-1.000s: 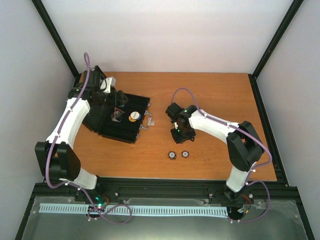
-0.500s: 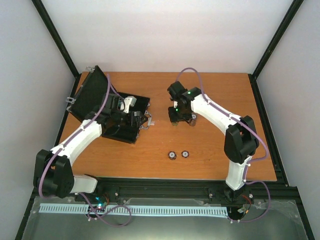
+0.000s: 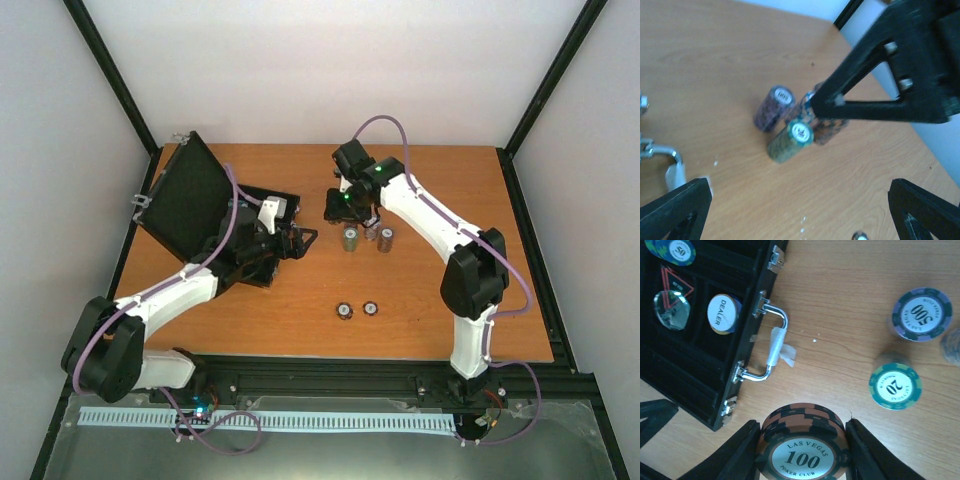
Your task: Pack up texas hold em set
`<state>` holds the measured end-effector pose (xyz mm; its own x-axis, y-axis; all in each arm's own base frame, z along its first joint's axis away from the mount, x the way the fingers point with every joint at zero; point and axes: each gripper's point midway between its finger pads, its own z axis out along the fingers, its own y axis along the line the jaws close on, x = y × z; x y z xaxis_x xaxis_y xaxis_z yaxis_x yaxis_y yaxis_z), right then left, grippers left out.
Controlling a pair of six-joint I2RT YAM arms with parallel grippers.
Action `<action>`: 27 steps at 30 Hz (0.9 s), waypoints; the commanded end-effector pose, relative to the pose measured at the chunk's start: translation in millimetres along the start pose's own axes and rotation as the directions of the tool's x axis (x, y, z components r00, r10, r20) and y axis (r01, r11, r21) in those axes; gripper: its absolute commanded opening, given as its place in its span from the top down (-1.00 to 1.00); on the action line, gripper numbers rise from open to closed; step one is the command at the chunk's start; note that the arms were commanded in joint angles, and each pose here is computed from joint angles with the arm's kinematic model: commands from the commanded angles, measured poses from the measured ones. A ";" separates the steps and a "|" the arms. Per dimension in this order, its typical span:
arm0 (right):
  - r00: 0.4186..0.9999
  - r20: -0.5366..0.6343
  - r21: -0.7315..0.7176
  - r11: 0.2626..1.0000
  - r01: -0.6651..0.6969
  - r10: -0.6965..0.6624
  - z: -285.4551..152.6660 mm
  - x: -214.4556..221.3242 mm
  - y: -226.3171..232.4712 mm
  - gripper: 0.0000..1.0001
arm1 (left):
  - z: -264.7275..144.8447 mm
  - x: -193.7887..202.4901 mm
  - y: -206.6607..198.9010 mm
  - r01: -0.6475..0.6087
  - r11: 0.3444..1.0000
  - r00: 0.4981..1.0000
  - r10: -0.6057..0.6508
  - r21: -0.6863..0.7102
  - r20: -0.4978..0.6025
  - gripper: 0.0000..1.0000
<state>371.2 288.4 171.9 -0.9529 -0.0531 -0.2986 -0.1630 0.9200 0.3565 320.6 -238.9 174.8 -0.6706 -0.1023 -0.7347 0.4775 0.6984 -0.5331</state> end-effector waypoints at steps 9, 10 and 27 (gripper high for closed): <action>0.997 0.021 -0.143 0.988 -0.064 0.068 -12.4 -23.8 34.9 0.94 | 22.6 -43.6 -46.8 -0.129 0.991 0.945 0.109 0.045 0.309 -1.00; 0.997 0.020 -0.151 0.986 -0.065 0.069 -13.5 -23.8 36.5 0.95 | 25.3 -43.6 -47.8 -0.129 0.991 0.944 0.108 0.046 0.312 -0.99; 0.998 0.020 -0.189 0.981 -0.052 0.057 -25.6 -26.1 42.3 0.94 | 40.1 -79.0 -31.7 -0.005 1.000 0.864 0.000 0.007 0.504 -0.99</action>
<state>377.6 319.9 199.8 -0.9624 -0.0071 -0.2716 -0.1496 0.8483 0.5079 368.8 -275.9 195.6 -0.3909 -0.3353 -0.8572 0.4612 0.7346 -0.4976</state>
